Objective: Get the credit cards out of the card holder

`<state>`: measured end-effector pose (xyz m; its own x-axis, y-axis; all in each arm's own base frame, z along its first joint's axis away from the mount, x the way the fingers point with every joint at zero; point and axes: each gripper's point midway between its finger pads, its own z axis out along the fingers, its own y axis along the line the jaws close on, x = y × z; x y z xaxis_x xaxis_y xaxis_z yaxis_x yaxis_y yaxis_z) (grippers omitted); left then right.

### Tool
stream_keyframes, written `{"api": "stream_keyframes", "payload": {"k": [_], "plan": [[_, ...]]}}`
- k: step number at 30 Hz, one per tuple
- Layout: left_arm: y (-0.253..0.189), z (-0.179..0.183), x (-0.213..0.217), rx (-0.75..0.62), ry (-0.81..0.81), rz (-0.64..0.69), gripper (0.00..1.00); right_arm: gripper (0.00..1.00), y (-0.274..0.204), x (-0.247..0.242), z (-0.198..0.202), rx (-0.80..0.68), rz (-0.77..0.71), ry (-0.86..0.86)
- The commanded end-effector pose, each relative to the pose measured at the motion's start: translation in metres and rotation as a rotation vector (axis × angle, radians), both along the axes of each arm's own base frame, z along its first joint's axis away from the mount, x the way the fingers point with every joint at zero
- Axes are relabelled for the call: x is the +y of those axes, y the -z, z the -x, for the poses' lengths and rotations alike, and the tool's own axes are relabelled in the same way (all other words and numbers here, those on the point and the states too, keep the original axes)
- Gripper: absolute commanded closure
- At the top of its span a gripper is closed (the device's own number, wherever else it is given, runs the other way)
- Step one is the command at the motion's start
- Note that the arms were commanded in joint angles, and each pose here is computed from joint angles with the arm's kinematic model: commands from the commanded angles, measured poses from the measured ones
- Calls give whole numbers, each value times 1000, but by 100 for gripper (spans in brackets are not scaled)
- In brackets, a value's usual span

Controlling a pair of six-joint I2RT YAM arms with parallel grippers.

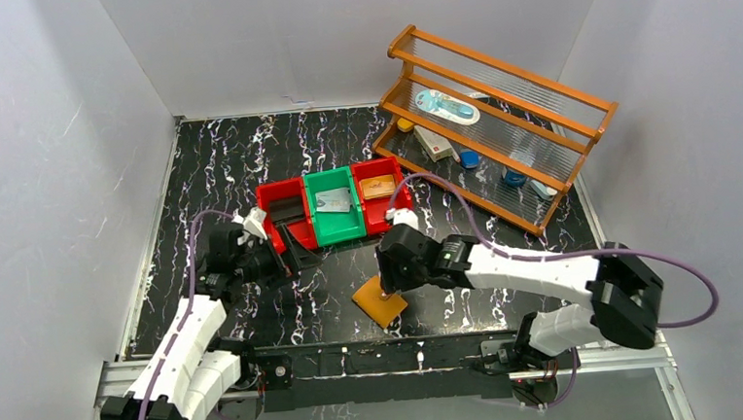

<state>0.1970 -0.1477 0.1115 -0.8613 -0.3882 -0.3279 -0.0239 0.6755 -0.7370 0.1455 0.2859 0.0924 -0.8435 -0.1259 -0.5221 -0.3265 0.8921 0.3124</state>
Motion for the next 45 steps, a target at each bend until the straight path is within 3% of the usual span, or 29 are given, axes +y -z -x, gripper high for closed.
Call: {"api": "stream_keyframes", "payload": {"k": [1, 5, 12, 18, 22, 31, 35, 41, 45], "plan": [[7, 10, -17, 26, 23, 32, 6, 41, 19, -1, 6, -18, 171, -217], [15, 17, -29, 43, 58, 22, 7, 45, 39, 4, 6, -9, 234, -248], [25, 31, -37, 77, 90, 32, 14, 42, 45, 3, -4, -54, 288, -165], [34, 43, -40, 117, 120, 34, 16, 38, 16, 31, 4, -81, 81, -221], [34, 37, -37, 113, 65, 30, 18, 41, 19, 40, 7, -68, 57, -258], [41, 41, -36, 132, 56, 33, 20, 60, 89, -5, 10, 19, 359, -188], [40, 42, -38, 124, 85, 39, 21, 68, 96, -18, 10, 29, 410, -114], [38, 50, -46, 116, 159, 54, 21, 73, 85, 5, 17, 66, 185, -9], [48, 54, -47, 153, 165, 32, 20, 76, 83, 19, 22, 167, 15, 103]]}}
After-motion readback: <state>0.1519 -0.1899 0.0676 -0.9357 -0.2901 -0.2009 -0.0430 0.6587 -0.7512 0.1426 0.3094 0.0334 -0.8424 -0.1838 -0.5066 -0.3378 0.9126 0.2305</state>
